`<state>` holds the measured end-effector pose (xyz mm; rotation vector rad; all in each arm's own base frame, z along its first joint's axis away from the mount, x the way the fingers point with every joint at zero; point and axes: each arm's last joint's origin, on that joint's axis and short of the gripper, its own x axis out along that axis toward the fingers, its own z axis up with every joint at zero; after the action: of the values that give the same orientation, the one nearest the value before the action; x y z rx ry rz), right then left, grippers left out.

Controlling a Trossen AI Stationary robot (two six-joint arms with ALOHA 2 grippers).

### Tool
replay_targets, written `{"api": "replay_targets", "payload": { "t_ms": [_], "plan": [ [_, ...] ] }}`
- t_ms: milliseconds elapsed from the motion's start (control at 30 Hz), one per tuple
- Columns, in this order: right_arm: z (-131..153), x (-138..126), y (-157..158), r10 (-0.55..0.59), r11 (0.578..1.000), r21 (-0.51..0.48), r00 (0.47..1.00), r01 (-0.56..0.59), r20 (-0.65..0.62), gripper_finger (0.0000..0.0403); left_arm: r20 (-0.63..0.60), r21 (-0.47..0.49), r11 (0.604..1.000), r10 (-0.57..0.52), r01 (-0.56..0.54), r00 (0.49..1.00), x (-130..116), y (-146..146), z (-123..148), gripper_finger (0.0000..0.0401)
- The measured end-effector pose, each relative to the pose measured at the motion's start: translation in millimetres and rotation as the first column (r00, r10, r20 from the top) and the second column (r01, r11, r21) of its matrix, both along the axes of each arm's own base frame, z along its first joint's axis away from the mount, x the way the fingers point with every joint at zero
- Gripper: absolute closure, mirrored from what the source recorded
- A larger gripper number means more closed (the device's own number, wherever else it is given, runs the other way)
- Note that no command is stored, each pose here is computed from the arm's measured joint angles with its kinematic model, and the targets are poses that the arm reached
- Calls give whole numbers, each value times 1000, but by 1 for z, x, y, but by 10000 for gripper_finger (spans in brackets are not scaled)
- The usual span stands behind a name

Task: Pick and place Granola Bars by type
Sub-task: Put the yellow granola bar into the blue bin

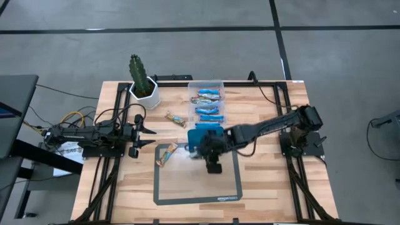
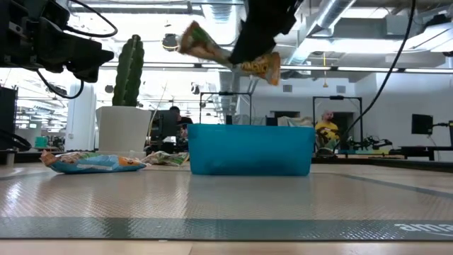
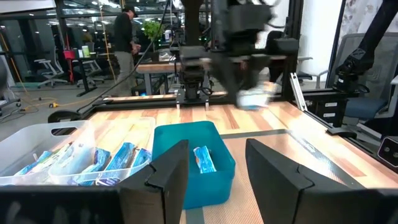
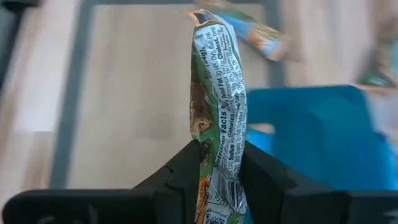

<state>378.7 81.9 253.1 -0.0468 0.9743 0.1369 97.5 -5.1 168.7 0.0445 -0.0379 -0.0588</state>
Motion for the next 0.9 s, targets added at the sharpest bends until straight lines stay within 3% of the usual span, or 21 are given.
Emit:
{"api": "replay_targets", "payload": {
  "t_ms": [367, 500, 667, 900],
  "plan": [
    [-5, -4, -70, -181, 983, -59, 974, 174, -134, 305, 0, 0, 1000, 0, 0, 1000, 0, 0, 0, 248],
    [-21, 1, -85, -172, 984, -79, 966, 160, -194, 305, 0, 0, 1000, 0, 0, 1000, 0, 0, 0, 248],
    [-41, 8, -86, -120, 993, -36, 962, 114, -245, 297, 0, 0, 1000, 0, 0, 1000, 0, 0, 0, 248],
    [-39, 9, -85, -97, 995, -13, 967, 97, -234, 230, 0, 0, 1000, 0, 0, 1000, 0, 0, 0, 248]
  ]
}}
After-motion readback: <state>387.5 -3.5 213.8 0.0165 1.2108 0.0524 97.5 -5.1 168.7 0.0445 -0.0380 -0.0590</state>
